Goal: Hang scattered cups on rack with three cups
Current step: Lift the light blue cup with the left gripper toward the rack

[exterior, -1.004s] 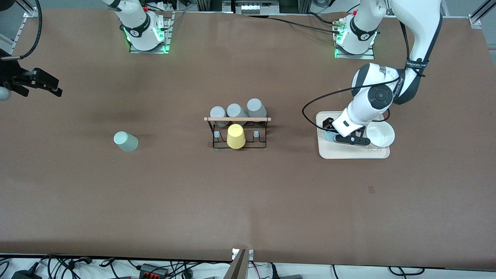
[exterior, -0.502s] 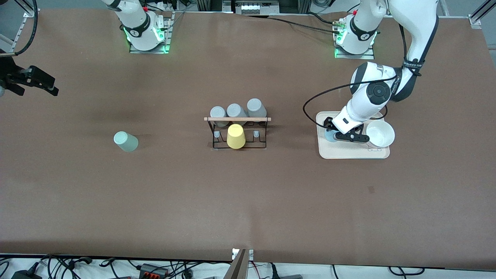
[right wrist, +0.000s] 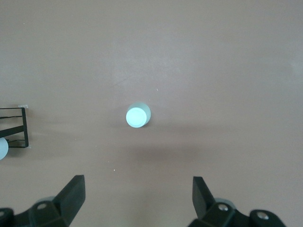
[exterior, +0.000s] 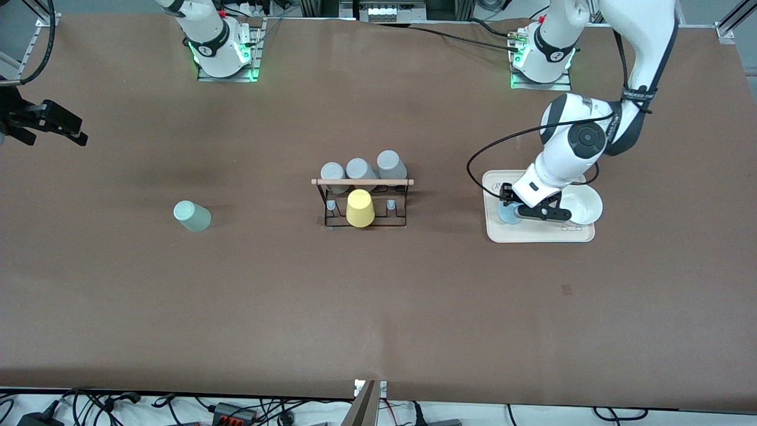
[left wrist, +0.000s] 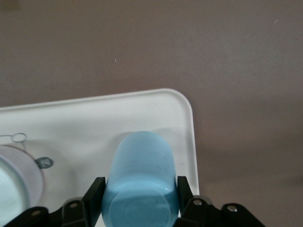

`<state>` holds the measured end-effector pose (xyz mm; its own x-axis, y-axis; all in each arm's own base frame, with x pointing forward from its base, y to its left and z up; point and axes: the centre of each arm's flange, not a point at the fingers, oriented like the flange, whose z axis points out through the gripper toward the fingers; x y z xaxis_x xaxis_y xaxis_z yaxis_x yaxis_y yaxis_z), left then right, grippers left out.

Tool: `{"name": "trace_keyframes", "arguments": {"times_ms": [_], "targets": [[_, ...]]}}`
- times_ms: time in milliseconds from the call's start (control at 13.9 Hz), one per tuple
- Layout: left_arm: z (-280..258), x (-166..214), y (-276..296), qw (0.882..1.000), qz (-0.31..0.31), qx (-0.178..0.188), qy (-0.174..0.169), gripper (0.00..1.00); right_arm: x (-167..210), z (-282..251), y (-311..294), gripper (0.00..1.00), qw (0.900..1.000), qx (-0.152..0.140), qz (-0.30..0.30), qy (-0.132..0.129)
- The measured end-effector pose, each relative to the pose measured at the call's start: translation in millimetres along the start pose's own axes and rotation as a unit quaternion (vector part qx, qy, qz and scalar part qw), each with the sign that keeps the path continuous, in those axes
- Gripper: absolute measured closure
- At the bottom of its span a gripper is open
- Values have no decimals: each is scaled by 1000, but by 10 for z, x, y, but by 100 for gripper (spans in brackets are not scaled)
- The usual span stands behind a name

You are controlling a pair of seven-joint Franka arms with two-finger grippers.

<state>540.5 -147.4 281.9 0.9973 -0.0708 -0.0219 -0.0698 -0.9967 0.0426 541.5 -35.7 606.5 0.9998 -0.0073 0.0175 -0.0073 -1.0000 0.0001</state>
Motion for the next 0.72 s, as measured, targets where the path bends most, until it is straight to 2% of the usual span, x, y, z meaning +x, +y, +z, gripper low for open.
{"name": "trace_keyframes", "arguments": {"times_ms": [143,358,502,717], "targets": [[-645,309,106,1000,4,1,-17,34,20,27,-18,0,1000,0,-2,0],[-1533,679,440,1000,19,-9,13,34,73,81,-36,0,1000,-1,-3,3],[-1795,804,865,999,18,-17,25,34,77,88,-36,0,1000,-1,-3,3],[-1722,785,1718,999,-27,-26,21,34,73,74,-24,0,1000,-1,-2,4]]}}
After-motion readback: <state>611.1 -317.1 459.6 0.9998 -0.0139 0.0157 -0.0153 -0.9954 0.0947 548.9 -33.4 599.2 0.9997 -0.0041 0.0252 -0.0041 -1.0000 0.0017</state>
